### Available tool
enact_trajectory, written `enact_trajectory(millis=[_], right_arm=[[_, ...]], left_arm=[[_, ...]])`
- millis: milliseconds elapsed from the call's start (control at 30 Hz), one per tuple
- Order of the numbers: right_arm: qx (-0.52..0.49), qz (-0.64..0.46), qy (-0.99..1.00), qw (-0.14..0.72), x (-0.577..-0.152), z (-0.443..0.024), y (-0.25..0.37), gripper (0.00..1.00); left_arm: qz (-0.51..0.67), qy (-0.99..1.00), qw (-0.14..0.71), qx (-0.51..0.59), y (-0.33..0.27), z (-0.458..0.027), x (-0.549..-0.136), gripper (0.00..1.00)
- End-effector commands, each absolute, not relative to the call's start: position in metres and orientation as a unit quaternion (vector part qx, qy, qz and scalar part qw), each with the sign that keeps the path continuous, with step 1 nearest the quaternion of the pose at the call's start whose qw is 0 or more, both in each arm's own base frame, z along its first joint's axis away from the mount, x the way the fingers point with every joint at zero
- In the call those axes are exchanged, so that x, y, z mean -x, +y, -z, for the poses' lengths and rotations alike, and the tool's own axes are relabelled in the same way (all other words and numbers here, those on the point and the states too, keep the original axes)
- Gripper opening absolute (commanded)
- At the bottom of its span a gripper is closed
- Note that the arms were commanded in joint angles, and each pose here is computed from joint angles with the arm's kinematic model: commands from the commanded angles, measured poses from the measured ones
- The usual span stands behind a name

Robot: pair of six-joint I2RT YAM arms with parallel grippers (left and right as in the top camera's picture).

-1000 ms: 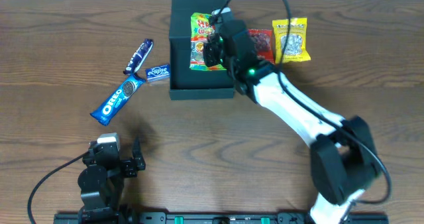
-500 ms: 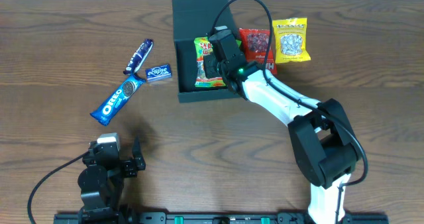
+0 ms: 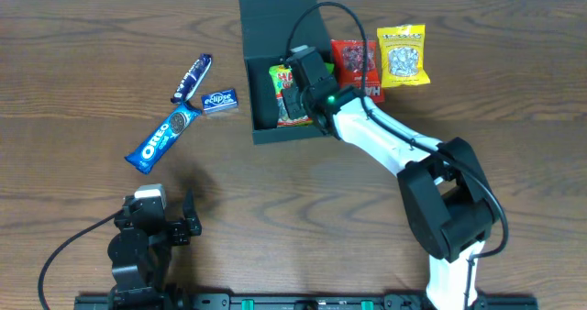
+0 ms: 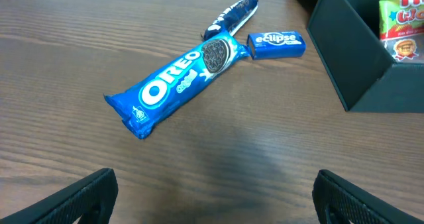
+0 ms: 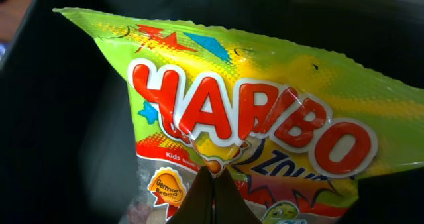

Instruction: Pack container

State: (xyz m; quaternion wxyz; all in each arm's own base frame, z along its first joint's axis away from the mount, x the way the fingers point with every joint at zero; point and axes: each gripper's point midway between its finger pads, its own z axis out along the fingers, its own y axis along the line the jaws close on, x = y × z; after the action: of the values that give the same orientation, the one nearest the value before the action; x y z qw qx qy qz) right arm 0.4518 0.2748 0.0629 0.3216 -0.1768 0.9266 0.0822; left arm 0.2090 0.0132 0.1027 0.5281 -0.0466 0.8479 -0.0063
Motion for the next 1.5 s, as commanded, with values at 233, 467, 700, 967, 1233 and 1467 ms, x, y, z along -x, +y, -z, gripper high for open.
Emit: enact_trajectory(millis=[233, 467, 700, 967, 1233, 1467], right_arm=[[0.198, -0.022, 0.926, 0.32, -0.452, -0.067, 0.26, 0.01], [0.194, 0.0, 0.929, 0.316, -0.452, -0.066, 0.252, 0.19], [0.182, 0.003, 0.918, 0.351, -0.456, -0.101, 0.248, 0.8], [0.153, -0.024, 0.89, 0.428, -0.453, -0.196, 0.231, 0.86], [0.026, -0.033, 0.933, 0.358, -0.46, -0.173, 0.148, 0.99], [-0.008, -0.116, 0.952, 0.284, -0.462, -0.139, 0.111, 0.74]], left_arm=[[0.001, 0.852, 0.523, 0.042, 0.014, -0.096, -0.209, 0.95], [0.002, 0.852, 0.523, 0.042, 0.014, -0.096, -0.209, 0.95], [0.002, 0.852, 0.523, 0.042, 0.014, -0.096, -0.209, 0.95], [0.002, 0.852, 0.523, 0.042, 0.014, -0.096, -0.209, 0.95], [0.001, 0.852, 0.523, 0.042, 0.014, -0.096, -0.209, 0.95], [0.001, 0.852, 0.523, 0.042, 0.014, -0.096, -0.209, 0.95]])
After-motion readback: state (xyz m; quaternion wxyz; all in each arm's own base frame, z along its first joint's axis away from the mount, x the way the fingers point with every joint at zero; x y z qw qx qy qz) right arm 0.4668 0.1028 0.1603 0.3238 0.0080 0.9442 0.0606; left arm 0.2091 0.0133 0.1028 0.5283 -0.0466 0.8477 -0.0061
